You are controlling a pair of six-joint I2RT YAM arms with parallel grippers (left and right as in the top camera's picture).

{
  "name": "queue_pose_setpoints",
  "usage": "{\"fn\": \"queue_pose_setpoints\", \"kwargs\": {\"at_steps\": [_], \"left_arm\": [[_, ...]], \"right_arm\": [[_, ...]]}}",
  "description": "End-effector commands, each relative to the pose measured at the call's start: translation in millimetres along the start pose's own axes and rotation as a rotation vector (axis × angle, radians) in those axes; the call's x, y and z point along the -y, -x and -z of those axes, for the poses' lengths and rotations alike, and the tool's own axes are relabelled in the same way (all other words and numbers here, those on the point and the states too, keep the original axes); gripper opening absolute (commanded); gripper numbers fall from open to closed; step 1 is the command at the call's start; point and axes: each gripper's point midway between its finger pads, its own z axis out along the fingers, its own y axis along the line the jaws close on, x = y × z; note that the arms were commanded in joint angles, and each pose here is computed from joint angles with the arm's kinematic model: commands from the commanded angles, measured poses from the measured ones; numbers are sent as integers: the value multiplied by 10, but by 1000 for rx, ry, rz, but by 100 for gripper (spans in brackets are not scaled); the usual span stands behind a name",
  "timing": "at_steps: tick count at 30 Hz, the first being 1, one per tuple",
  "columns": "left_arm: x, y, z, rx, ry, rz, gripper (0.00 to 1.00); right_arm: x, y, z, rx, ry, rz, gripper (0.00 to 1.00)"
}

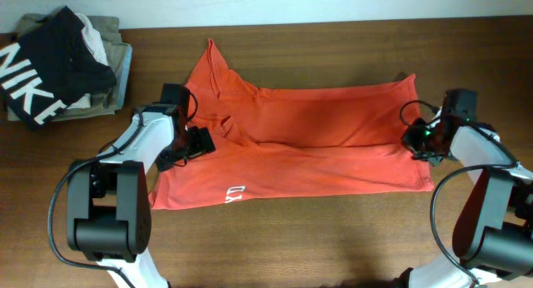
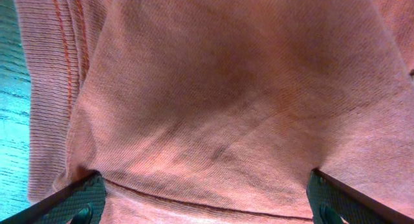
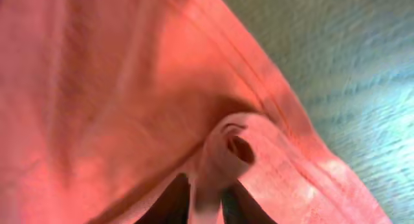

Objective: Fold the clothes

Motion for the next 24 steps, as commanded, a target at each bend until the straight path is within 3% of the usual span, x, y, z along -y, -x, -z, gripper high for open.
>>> {"fn": "queue_pose_setpoints", "kwargs": {"at_steps": [1,4,7,8,9,10,12,15,16,17,18,19,20,21,22,24], "left_arm": [[-50,-32,-134,-24,29,-12,99],[-46,-25,-134,-21,27,-12,99],[-36,-3,-134,-12,23,-11,99],[-34,2,-135,-10,22,-11,99],[-34,2,-135,-10,22,-11,99],[-40,-5,-128,-13,23,-17,99],[-37,25,14,13,15,-21,99],[-33,19,312,50,-8,-20,99],[-80,-78,290,9,12,-20,99],[-136,-193,276,-41,36,-21,99],[-178,-281,276,-78,53,-22,89],[-195,-314,279,-92,59,-22,68],[-212,-349,283,-106,66,-23,25],[-225,-378,282,-117,71,-23,8],[-259,-448,247,-137,81,-22,1],[-299,-568,121,-159,81,-22,1]], "right_arm": [[-26,95,21,27,-2,9,21],[-93,241,28,86,26,-19,15],[-199,467,64,179,68,2,17],[-190,554,81,219,57,2,29],[-138,606,114,234,27,-5,60],[-64,654,238,215,-7,-31,63],[-40,654,702,120,-58,-63,61],[112,-50,771,-166,-165,4,60],[169,-232,721,-223,-186,3,57],[244,-424,603,-270,-202,3,43],[310,-557,458,-286,-203,5,31],[356,-621,378,-289,-204,4,27],[415,-707,285,-294,-207,2,25],[448,-760,239,-299,-208,-2,23],[496,-841,149,-299,-204,-3,22],[506,-897,98,-304,-191,-5,20]]}}
